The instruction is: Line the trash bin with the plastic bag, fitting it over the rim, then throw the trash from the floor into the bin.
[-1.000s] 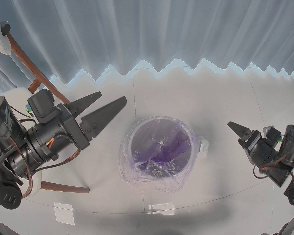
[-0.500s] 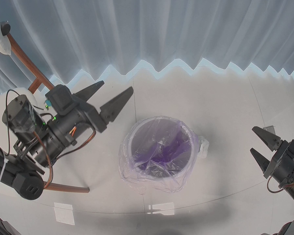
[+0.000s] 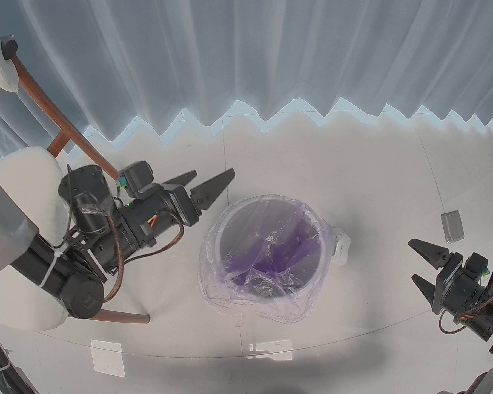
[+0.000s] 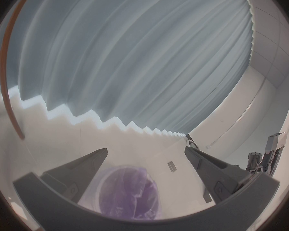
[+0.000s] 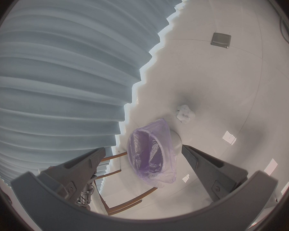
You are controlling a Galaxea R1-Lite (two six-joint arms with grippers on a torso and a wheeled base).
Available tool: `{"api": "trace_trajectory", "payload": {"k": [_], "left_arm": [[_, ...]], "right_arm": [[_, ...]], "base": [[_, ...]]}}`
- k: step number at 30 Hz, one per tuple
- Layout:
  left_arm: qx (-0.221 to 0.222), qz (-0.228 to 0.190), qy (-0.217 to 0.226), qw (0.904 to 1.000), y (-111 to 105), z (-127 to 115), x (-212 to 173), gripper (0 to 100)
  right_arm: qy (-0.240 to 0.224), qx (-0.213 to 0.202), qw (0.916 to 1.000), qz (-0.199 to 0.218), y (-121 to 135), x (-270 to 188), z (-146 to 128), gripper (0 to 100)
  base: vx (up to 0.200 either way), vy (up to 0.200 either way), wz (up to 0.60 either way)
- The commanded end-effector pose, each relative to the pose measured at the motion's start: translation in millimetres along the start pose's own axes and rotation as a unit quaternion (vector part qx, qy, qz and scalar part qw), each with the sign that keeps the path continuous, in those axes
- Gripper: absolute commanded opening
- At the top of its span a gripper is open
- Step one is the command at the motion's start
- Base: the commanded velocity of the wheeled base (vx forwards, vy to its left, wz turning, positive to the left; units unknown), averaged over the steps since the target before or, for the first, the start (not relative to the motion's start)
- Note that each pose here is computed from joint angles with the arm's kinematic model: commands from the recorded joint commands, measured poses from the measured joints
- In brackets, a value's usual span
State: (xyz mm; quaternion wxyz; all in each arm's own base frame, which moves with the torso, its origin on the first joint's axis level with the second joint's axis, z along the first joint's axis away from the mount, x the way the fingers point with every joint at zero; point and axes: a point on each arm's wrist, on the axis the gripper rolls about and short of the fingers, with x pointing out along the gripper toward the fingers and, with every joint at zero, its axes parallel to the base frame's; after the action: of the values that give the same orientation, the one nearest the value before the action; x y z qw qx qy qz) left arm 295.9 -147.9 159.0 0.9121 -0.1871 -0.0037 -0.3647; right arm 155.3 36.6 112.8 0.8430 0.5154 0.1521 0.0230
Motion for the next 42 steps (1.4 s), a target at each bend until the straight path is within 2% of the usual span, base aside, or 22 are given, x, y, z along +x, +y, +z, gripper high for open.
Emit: {"api": "trace_trajectory", "payload": {"k": [1,5,7,11,12,14,16,18,23,32,42], "left_arm": [[-0.052,-0.007,0.053,0.9972,12,-31,8,100],[-0.142,-0.032,0.065,0.9873,10,-31,8,100],[-0.147,-0.028,0.066,0.9865,16,-32,8,100],[-0.156,0.002,0.072,0.9852,41,-47,17,100],[-0.156,0.002,0.072,0.9852,41,-47,17,100],[-0.160,0.026,0.078,0.9836,63,-64,22,100],[-0.161,0.030,0.078,0.9834,69,-69,23,100],[-0.166,0.047,0.085,0.9813,88,-80,22,100],[-0.171,0.063,0.090,0.9792,103,-90,21,100],[-0.187,0.068,0.109,0.9739,107,-111,25,100],[-0.238,0.067,0.109,0.9629,103,-113,27,100]], "right_arm": [[0.008,0.008,0.9996,-0.024,-8,2,-2,100],[0.007,0.031,0.9992,-0.025,-8,1,-2,100],[0.012,0.042,0.9986,-0.031,-9,1,-4,100],[0.012,0.049,0.9981,-0.036,-10,1,-4,100],[0.012,0.049,0.9981,-0.036,-10,1,-4,100],[0.009,0.049,0.9982,-0.034,-10,0,-3,100],[0.009,0.049,0.9981,-0.035,-10,0,-3,100],[0.010,0.050,0.9980,-0.038,-11,1,-3,100],[0.010,0.051,0.9980,-0.036,-11,1,-3,100],[0.011,0.052,0.9978,-0.038,-11,1,-3,100],[0.012,0.053,0.9977,-0.040,-11,2,-3,100]], "base": [[0.000,0.000,0.00],[0.000,0.000,0.00],[0.000,0.000,0.00],[0.000,0.000,0.00],[0.000,0.000,0.00],[0.000,0.000,0.00],[0.000,0.000,0.00],[0.000,0.000,0.00],[0.000,0.000,0.00],[0.000,0.000,0.00],[0.000,0.000,0.00]]}}
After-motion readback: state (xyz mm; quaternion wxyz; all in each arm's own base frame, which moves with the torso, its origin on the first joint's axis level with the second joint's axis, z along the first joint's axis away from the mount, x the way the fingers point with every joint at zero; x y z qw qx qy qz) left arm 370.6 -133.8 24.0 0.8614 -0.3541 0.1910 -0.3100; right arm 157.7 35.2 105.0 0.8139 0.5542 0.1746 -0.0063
